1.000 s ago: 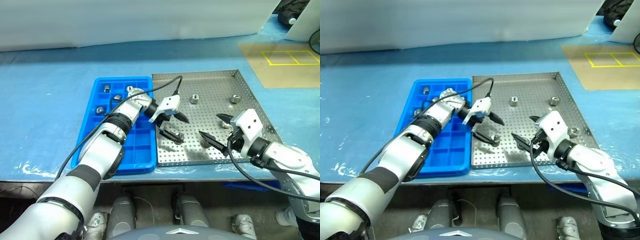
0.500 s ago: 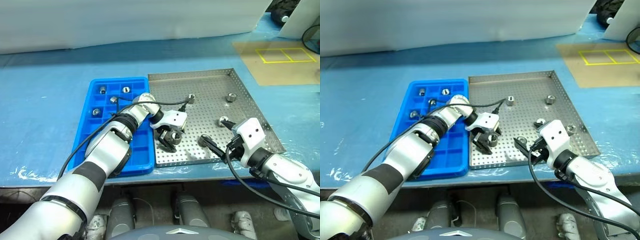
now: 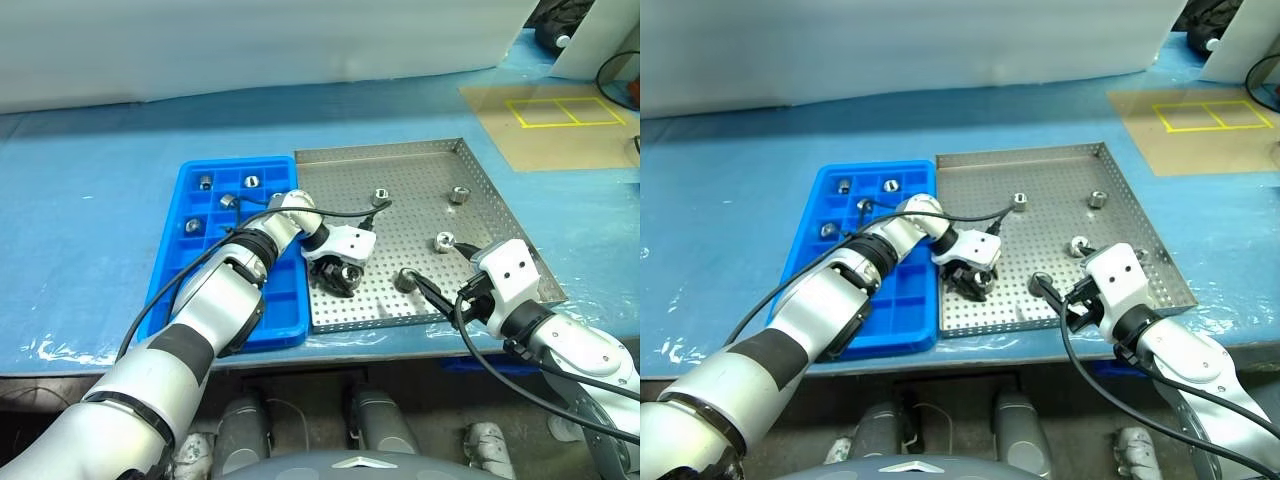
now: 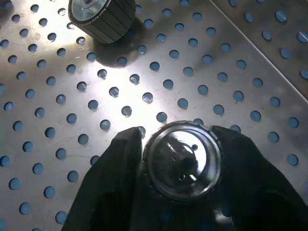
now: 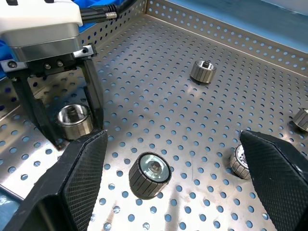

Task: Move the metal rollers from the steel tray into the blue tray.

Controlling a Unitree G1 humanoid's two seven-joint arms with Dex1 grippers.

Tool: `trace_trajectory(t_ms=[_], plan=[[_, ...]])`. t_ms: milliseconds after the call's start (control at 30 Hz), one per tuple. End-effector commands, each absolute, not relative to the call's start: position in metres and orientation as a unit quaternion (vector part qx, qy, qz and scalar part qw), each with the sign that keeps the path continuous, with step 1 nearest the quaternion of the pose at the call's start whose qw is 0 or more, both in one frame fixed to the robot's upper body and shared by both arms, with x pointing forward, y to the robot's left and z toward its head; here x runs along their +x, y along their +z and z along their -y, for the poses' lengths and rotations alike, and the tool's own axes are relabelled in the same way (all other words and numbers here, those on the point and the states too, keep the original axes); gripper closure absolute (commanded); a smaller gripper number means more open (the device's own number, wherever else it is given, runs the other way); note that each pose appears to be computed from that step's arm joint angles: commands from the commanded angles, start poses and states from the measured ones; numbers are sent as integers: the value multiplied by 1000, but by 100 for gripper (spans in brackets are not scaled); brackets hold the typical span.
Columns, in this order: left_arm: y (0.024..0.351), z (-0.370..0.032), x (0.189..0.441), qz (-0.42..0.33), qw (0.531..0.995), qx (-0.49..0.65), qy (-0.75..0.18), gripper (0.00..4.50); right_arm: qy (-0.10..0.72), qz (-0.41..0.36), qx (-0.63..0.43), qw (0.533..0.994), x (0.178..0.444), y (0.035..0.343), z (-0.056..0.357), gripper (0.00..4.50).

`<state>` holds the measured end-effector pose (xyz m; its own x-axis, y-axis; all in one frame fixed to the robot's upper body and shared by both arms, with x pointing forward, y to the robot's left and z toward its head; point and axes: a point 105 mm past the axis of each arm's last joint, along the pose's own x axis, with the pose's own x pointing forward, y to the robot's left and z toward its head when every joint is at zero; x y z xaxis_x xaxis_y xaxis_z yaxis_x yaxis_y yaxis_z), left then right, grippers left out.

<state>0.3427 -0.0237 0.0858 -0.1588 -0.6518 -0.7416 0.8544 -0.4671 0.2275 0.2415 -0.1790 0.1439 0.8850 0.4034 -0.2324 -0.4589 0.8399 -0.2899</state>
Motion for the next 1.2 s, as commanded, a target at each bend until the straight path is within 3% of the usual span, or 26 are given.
trace_trajectory(t_ms=[33, 100, 500, 767, 933, 1200], plan=[[79, 20, 340, -134, 499, 404, -755, 226, 231, -58, -181, 954, 238, 156, 174, 0], [79, 20, 342, -136, 506, 403, -750, 276, 239, -60, -179, 953, 237, 155, 173, 0], [91, 21, 346, -111, 527, 381, -752, 279, 333, -98, -153, 925, 220, 143, 147, 0], [167, 12, 356, 7, 563, 310, -767, 279, 331, -91, -168, 924, 238, 143, 150, 0], [190, -22, 363, 39, 586, 305, -750, 279, 355, -75, -173, 916, 251, 146, 143, 0], [204, -103, 365, 23, 648, 328, -687, 279, 427, -39, -177, 886, 278, 157, 119, 0]])
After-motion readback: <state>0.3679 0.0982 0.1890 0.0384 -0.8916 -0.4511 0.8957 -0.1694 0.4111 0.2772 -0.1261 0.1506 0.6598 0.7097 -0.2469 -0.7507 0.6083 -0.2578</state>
